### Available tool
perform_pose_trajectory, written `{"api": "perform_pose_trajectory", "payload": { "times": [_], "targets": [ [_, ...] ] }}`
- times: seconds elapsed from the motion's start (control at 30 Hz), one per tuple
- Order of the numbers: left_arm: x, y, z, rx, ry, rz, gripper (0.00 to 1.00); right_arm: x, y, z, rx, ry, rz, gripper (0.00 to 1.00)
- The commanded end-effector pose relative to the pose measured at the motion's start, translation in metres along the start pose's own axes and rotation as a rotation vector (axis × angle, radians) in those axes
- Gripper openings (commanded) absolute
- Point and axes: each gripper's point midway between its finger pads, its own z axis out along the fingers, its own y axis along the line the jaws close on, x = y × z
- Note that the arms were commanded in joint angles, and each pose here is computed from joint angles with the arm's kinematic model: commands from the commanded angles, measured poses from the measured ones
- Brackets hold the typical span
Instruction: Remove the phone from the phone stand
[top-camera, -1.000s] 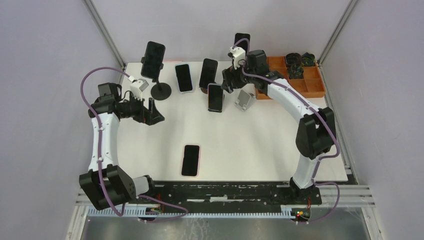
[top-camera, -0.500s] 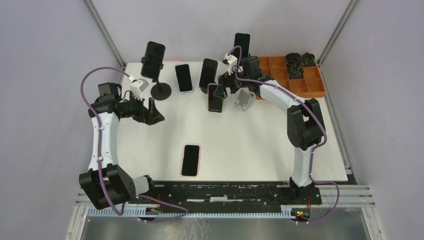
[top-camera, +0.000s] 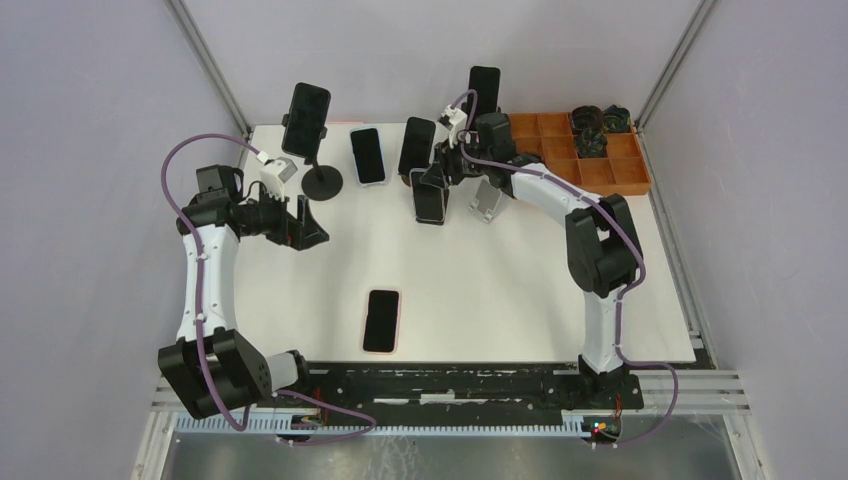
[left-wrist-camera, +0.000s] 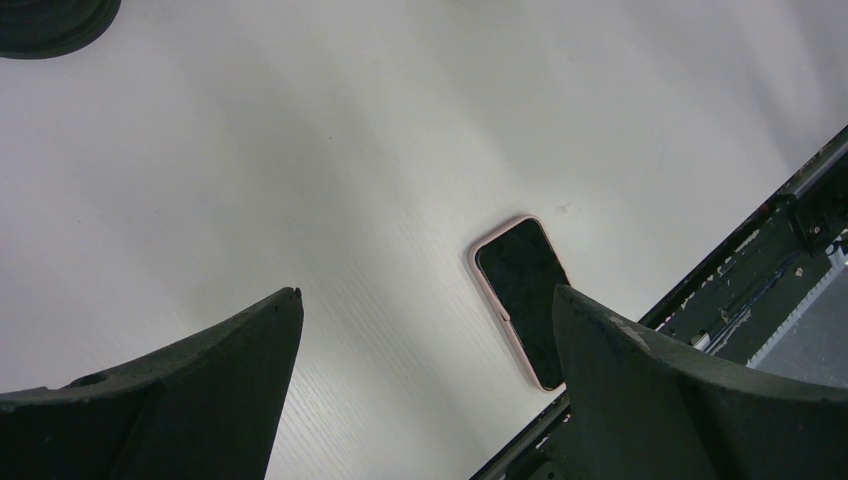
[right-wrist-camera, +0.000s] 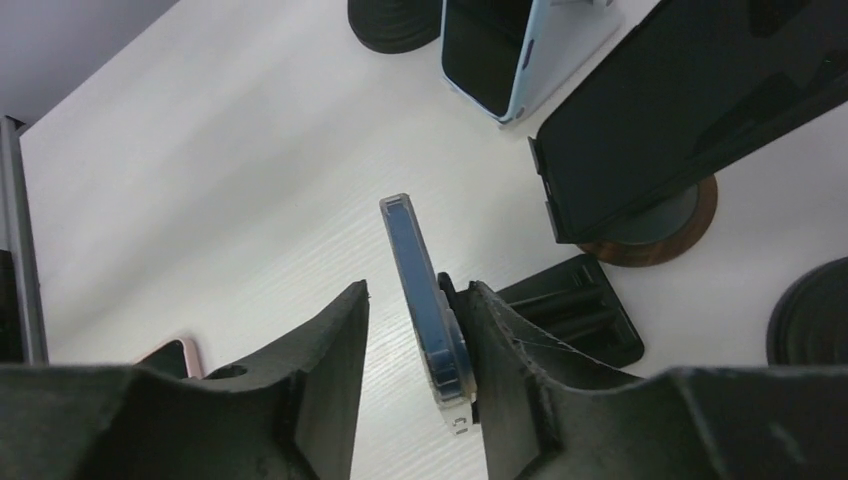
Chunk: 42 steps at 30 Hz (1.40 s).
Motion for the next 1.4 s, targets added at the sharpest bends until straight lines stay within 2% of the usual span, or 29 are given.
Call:
{"api": "perform_pose_trajectory", "payload": {
  "times": [0.0,0.07,0.2,0.33,0.53,0.6,0.67,0.73,1.0,1.2,1.3,1.37],
  "targets": [
    [-0.011,-0.002,-0.006,-0.006,-0.026,0.048,1.00,-0.011,0.014,0.013,-0.053,-0.048,-0.020,0.42],
    [-0.011,-0.002,-0.006,-0.007,-0.023,0.047,1.00,-0.008,0.016,0.015,-0.058,-0.043,-0.012,0.43],
    [-0.010,-0.003,-0.007,-0.011,-0.026,0.056,1.00,0.001,0.010,0.017,-0.041,-0.025,0.003,0.58],
    [-0.010,-0.002,-0.007,-0.017,-0.024,0.059,1.00,0.009,0.006,0.019,-0.024,-0.013,0.011,0.59],
    [-0.009,-0.002,-0.007,-0.017,-0.023,0.060,1.00,0.002,0.004,0.017,0.002,-0.047,0.007,0.47],
    [-0.010,-0.002,-0.007,-0.016,-0.023,0.059,1.00,0.000,0.004,0.017,0.001,-0.050,0.008,0.34],
    [-0.011,-0.002,-0.008,-0.016,-0.026,0.061,1.00,-0.003,0.004,0.016,0.004,-0.056,0.009,0.14],
    [-0.012,-0.002,-0.008,-0.015,-0.028,0.061,1.00,-0.010,0.008,0.013,0.000,-0.069,0.002,0.05],
    [-0.009,-0.003,-0.006,-0.007,-0.023,0.054,1.00,-0.080,0.043,-0.023,-0.036,-0.223,-0.069,0.01],
    [-0.006,-0.003,-0.005,-0.004,-0.018,0.046,1.00,-0.125,0.091,-0.054,-0.098,-0.314,-0.148,0.00],
    [-0.008,-0.003,-0.006,-0.007,-0.022,0.044,1.00,-0.123,0.123,-0.064,-0.140,-0.298,-0.147,0.00],
    [-0.009,-0.003,-0.006,-0.004,-0.025,0.044,1.00,-0.104,0.144,-0.073,-0.161,-0.275,-0.112,0.00]
  ]
}}
